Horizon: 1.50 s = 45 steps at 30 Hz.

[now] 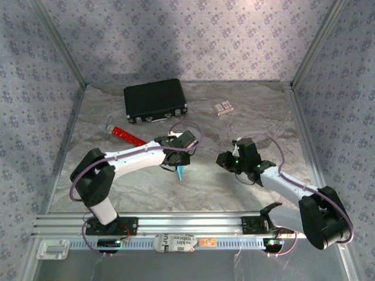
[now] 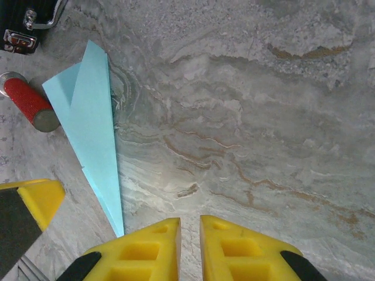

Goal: Fold a paper plane with a square sheet of paper (pick it up from the middle)
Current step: Turn over a paper plane at the center of the table.

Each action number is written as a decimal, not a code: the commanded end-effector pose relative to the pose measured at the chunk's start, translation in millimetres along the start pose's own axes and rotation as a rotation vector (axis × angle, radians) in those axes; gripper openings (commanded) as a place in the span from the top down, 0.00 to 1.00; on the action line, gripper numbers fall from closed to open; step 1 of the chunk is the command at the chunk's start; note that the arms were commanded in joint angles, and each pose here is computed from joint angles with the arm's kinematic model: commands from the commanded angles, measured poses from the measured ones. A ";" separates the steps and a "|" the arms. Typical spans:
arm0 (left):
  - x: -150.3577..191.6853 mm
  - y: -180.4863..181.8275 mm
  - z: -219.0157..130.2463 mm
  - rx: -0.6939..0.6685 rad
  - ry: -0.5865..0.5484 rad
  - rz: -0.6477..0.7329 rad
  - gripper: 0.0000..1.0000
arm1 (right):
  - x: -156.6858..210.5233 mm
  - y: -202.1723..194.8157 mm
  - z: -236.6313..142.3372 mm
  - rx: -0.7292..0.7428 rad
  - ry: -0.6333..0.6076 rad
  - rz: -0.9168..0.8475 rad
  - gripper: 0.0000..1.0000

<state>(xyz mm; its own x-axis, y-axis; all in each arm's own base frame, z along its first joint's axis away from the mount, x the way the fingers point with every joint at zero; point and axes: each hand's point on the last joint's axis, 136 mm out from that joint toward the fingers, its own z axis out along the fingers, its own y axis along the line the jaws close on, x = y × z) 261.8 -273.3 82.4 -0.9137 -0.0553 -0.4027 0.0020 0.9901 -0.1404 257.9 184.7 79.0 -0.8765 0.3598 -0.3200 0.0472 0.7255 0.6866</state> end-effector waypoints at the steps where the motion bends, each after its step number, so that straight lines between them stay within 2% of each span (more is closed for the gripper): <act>1: -7.5 8.8 -6.5 0.059 0.002 -0.019 0.63 | -4.7 9.4 0.8 -0.011 -0.001 -0.028 0.83; 5: -4.2 16.3 -0.2 0.163 0.011 -0.098 0.63 | -3.8 12.8 4.6 -0.013 0.011 -0.034 0.83; 7: -4.0 17.2 2.6 0.219 0.015 -0.122 0.59 | -2.6 14.3 6.4 -0.012 0.017 -0.039 0.83; 13: -3.7 19.3 13.9 0.323 0.053 -0.189 0.57 | -0.7 15.2 10.6 -0.009 0.024 -0.039 0.83; 22: 0.1 23.3 31.4 0.362 0.108 -0.237 0.57 | -1.0 16.8 11.2 -0.009 0.025 -0.042 0.83; 34: 11.2 31.9 45.4 0.311 0.148 -0.243 0.58 | -0.7 22.8 13.8 -0.028 0.028 -0.046 0.82; 45: 11.4 23.5 50.0 0.345 0.163 -0.237 0.66 | 0.5 40.4 26.7 -0.073 0.049 -0.061 0.82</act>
<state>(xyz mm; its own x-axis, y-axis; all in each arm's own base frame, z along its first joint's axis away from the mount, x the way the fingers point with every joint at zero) 271.0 -251.8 28.3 -0.9547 -0.2340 -0.1841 -0.1158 0.8614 -0.4945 264.2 219.3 77.3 -0.9045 0.2880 -0.3144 -0.0113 0.7210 0.6929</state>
